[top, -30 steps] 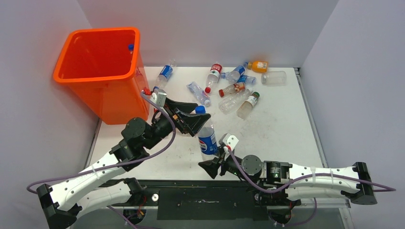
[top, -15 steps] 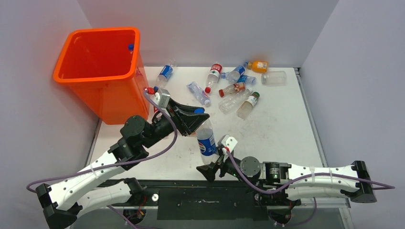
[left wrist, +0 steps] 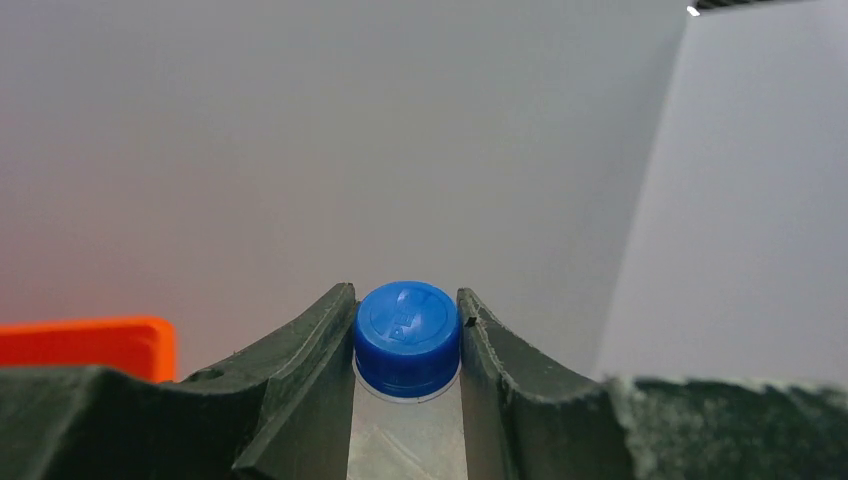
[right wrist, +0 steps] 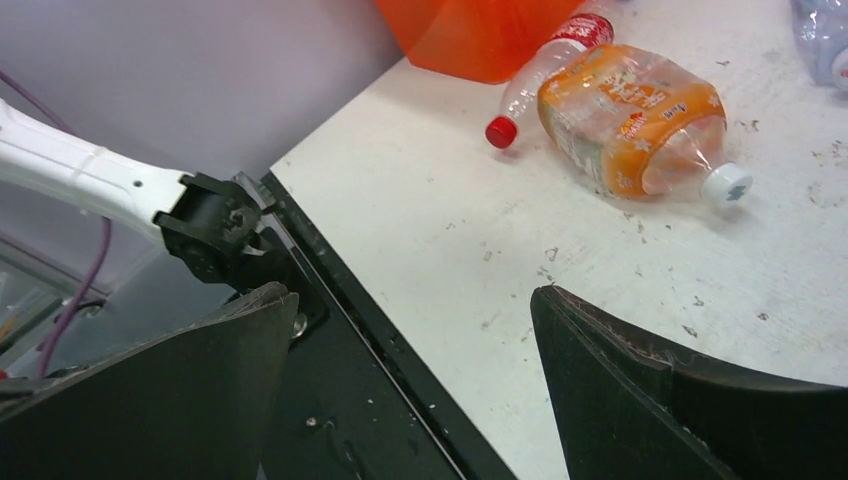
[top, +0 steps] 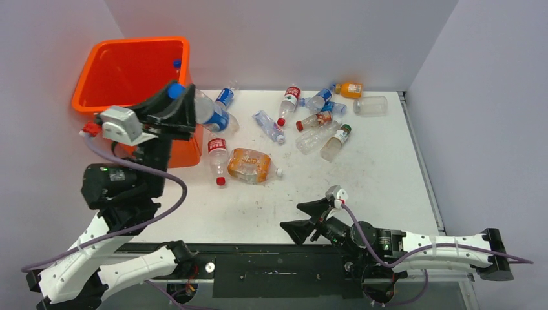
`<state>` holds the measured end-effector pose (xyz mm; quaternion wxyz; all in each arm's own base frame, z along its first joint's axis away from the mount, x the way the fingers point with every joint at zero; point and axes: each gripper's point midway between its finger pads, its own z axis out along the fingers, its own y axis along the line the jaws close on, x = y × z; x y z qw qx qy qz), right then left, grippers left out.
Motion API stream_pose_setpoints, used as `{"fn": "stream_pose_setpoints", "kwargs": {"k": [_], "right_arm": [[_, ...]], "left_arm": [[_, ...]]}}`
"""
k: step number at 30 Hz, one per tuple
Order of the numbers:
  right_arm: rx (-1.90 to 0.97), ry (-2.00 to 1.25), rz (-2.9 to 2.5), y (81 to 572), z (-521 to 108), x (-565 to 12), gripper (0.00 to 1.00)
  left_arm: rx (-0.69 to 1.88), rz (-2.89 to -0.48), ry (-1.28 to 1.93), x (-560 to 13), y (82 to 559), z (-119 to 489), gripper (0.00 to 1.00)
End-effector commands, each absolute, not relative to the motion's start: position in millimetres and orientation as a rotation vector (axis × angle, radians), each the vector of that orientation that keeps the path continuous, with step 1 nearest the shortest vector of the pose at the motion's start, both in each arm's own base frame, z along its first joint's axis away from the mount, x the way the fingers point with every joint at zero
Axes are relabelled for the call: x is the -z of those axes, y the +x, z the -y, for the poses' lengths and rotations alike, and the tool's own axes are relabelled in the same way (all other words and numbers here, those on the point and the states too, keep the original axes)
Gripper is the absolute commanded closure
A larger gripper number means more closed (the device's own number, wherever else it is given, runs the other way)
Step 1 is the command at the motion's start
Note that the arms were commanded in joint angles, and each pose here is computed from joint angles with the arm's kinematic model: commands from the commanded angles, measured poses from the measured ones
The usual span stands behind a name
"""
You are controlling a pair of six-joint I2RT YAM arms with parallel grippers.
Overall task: Put the plastic bottles in the bin
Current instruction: Place the plastic bottle in the trash bin.
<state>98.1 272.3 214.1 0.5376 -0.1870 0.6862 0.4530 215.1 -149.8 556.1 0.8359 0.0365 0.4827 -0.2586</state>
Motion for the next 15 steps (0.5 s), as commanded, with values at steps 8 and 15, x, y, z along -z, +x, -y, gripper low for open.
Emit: {"fn": "stream_pose_setpoints", "kwargs": {"k": [8,15], "right_arm": [[-1.134,-0.504,-1.706,84,-299,-190,0.1],[-1.151,-0.497,-1.732,81,-298,-181,0.1]], "left_arm": [[-0.088,-0.783,-0.149,-658,240,36,1.0],[-0.189,-0.772,-0.312,-664,296,-1,1.0]]}}
